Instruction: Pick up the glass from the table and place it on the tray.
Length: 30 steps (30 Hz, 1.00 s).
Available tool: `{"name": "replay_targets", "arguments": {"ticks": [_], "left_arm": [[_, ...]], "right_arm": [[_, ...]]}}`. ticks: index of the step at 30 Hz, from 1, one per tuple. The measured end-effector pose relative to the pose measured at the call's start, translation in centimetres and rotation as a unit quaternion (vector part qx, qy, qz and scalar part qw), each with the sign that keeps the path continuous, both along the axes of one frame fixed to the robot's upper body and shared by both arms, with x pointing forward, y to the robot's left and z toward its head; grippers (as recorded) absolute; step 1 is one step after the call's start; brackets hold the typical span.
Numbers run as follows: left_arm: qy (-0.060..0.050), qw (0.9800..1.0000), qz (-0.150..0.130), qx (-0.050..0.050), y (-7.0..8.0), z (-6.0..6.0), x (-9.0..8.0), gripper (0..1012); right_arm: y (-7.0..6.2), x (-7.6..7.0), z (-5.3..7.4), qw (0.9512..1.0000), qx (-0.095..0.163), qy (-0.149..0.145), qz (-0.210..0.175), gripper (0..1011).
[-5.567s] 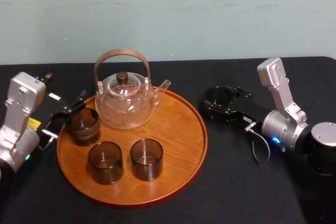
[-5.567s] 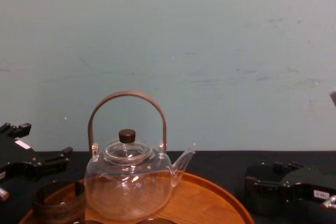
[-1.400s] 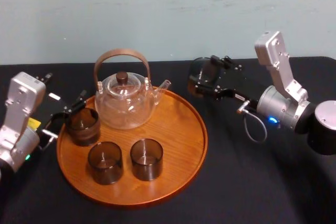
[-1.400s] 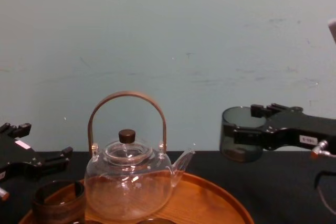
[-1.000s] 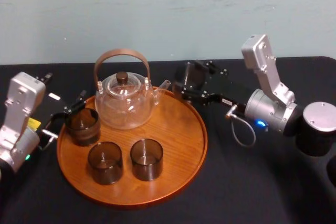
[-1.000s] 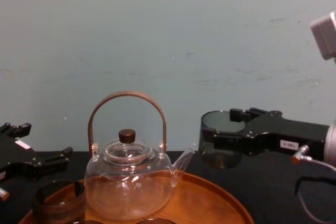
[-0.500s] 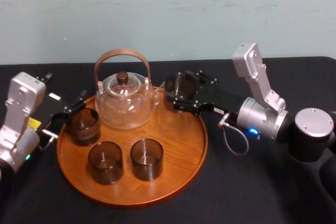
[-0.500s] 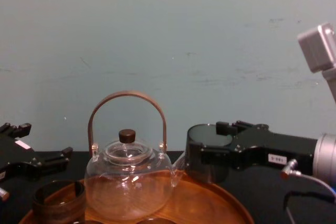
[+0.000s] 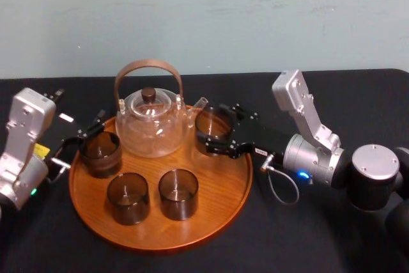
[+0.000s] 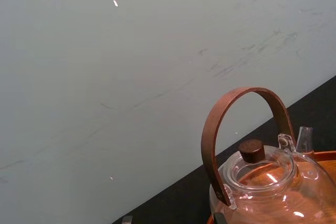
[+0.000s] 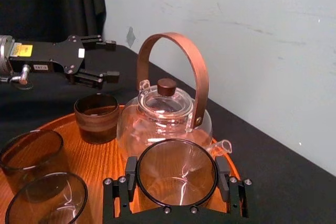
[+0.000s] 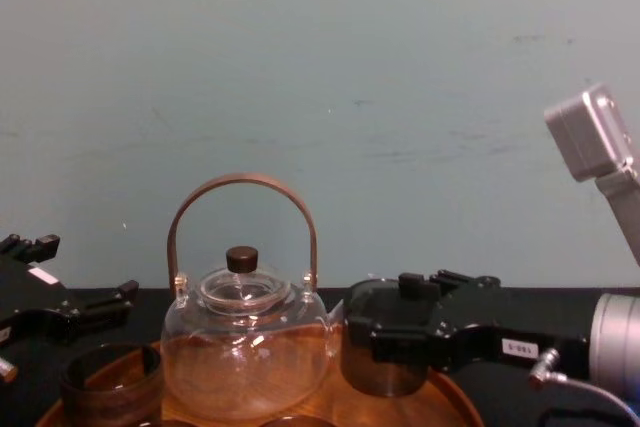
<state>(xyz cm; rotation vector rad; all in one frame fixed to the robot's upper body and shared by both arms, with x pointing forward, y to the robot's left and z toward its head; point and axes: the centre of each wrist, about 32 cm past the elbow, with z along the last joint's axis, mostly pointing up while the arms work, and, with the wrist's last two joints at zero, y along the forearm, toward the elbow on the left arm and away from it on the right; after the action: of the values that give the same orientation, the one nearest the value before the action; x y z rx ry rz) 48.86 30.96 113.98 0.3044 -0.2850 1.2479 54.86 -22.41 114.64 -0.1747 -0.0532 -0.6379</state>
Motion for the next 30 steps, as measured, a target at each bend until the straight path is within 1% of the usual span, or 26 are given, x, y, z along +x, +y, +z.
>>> {"name": "replay_targets", "arguments": {"ticks": [7,17,30], "left_arm": [[0.000,1.0000,0.000,0.000,0.0,0.0,0.0,1001],[0.000,1.0000,0.000,0.000,0.0,0.0,0.0,1001],[0.000,1.0000,0.000,0.000,0.0,0.0,0.0,1001]], "right_arm": [[-0.1,-0.3,-0.3,1.0000,-0.001,0.006,-0.003,903],[-0.1,-0.4,-0.6,0.9999,0.001,0.011,-0.004,903],[0.1,-0.3,-1.6,0.9997,0.001,0.023,-0.006,903]]}}
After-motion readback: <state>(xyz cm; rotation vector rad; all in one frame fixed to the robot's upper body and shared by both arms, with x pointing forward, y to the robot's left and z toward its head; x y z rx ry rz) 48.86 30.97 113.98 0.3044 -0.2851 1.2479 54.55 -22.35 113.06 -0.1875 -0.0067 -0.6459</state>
